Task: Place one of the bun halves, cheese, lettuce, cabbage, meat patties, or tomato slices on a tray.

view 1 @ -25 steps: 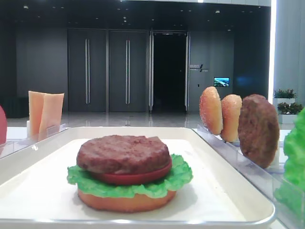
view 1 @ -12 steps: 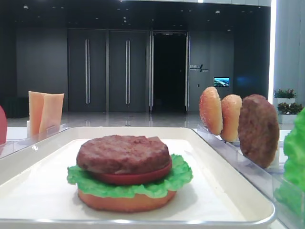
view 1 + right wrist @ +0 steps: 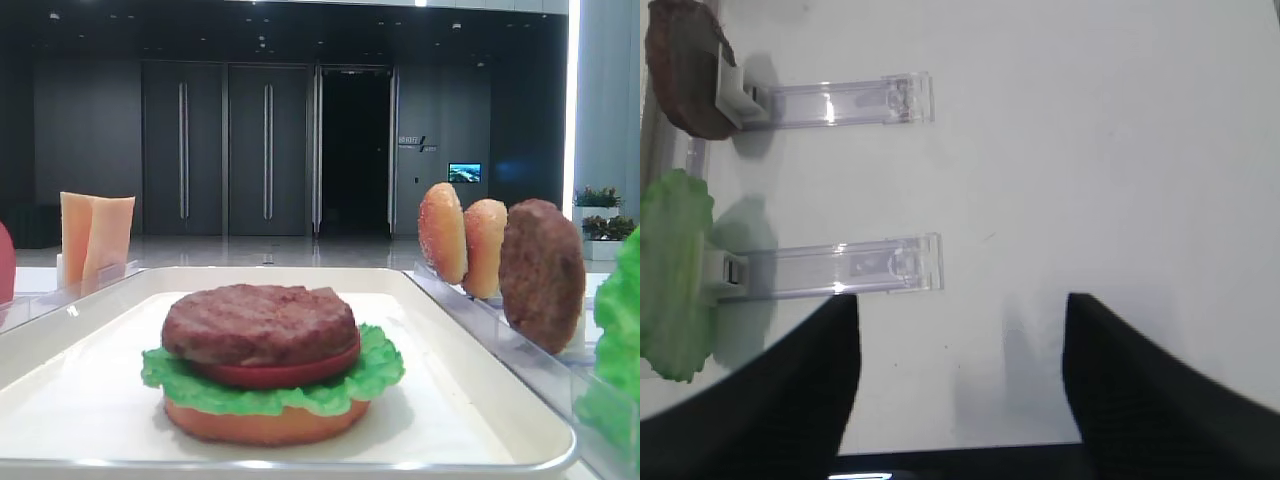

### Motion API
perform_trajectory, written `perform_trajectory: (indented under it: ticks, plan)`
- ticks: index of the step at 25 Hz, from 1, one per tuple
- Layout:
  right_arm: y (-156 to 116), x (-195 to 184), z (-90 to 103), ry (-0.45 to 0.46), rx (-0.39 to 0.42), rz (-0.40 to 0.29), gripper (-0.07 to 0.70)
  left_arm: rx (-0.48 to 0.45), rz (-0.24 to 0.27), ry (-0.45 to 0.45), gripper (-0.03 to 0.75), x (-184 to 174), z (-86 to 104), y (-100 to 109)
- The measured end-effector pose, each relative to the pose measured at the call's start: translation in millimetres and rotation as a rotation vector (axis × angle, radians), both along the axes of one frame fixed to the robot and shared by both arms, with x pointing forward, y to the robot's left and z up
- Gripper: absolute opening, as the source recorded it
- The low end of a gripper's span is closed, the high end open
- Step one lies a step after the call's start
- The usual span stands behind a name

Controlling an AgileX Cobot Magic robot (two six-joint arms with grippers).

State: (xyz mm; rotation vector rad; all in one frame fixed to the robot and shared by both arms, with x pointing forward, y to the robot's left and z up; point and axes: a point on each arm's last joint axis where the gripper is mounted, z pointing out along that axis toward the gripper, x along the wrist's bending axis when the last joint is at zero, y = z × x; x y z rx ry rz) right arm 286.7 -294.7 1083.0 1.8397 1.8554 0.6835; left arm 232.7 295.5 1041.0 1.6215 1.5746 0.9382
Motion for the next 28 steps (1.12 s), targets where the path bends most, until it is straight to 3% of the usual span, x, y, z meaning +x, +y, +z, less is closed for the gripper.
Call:
perform_trajectory:
  ticks: [12, 22, 28]
  plan:
    - [0.5, -33.8, -28.3, -0.188, -0.012, 0.007, 0.450, 0.000, 0.000, 0.000, 0.640, 0.0, 0.0, 0.0]
    - [0.9, -56.1, -31.2, -0.366, -0.035, 0.022, 0.450, 0.000, 0.000, 0.000, 0.640, 0.0, 0.0, 0.0]
    - [1.0, -57.7, -34.0, -0.373, -0.035, 0.022, 0.450, 0.000, 0.000, 0.000, 0.640, 0.0, 0.0, 0.0]
